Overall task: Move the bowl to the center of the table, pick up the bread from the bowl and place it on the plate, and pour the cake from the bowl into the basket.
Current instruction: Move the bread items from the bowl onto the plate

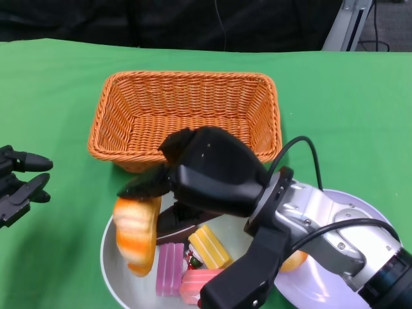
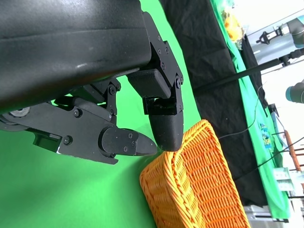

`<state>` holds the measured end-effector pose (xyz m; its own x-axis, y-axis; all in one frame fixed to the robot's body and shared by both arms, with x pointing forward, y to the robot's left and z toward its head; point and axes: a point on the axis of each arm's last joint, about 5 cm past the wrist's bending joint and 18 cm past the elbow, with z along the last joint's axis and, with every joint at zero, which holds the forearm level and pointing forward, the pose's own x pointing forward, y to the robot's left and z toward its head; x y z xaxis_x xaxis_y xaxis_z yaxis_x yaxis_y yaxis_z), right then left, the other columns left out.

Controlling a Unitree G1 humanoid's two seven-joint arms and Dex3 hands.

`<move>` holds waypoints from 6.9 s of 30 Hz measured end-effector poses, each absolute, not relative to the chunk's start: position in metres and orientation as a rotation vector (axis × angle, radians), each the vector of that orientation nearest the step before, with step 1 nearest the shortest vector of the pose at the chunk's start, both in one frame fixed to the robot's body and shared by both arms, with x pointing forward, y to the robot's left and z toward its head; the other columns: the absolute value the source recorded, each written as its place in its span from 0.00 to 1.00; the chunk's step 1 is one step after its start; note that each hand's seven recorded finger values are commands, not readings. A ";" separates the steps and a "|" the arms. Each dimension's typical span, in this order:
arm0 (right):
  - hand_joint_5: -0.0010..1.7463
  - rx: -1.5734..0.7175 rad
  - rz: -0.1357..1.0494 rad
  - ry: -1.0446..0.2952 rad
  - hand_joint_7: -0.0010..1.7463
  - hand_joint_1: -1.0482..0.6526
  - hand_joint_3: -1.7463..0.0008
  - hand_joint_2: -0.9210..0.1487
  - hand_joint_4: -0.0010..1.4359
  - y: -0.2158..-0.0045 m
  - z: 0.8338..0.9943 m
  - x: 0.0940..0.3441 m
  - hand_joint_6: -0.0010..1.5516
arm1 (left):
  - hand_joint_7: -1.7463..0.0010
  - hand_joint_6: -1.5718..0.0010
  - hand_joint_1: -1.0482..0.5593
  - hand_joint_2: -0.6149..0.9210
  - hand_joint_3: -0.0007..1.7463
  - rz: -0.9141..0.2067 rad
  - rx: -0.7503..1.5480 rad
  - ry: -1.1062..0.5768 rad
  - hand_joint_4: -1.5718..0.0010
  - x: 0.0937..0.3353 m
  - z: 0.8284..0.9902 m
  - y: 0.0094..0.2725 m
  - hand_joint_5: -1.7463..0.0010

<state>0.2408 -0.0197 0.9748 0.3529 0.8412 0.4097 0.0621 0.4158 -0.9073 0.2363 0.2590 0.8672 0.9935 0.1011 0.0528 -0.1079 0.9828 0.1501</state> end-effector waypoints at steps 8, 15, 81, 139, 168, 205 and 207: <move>0.99 -0.993 0.595 -1.067 0.34 0.40 0.99 0.01 0.57 -0.029 0.985 0.236 0.64 | 0.52 0.44 0.50 1.00 0.10 0.111 0.152 -0.047 0.47 0.236 0.867 0.260 0.32; 1.00 -0.974 0.553 -1.032 0.32 0.45 1.00 0.03 0.58 -0.045 0.994 0.230 0.67 | 0.50 0.45 0.52 1.00 0.10 0.113 0.147 -0.051 0.46 0.236 0.867 0.260 0.30; 0.91 -1.020 0.057 -0.410 0.64 0.60 0.34 0.47 0.66 -0.196 0.963 0.118 0.60 | 0.50 0.45 0.56 1.00 0.13 0.116 0.131 -0.055 0.49 0.238 0.872 0.274 0.27; 1.00 -1.303 0.111 -0.073 0.51 0.47 0.98 0.00 0.56 -0.167 0.913 0.180 0.56 | 0.50 0.46 0.57 1.00 0.13 0.109 0.107 -0.092 0.48 0.237 0.879 0.277 0.26; 0.03 -1.495 0.101 0.166 0.00 0.36 0.96 0.00 0.31 -0.142 0.932 0.172 0.20 | 0.50 0.45 0.55 1.00 0.12 0.095 0.121 -0.089 0.49 0.236 0.877 0.277 0.27; 0.02 -0.770 0.272 0.086 0.02 0.25 0.92 0.00 0.35 -0.167 1.008 0.164 0.21 | 0.49 0.45 0.54 1.00 0.10 0.098 0.130 -0.083 0.49 0.235 0.875 0.279 0.26; 0.02 -0.608 0.283 0.031 0.03 0.27 0.93 0.00 0.36 -0.172 1.006 0.164 0.24 | 0.50 0.45 0.52 1.00 0.10 0.094 0.140 -0.080 0.49 0.235 0.875 0.278 0.27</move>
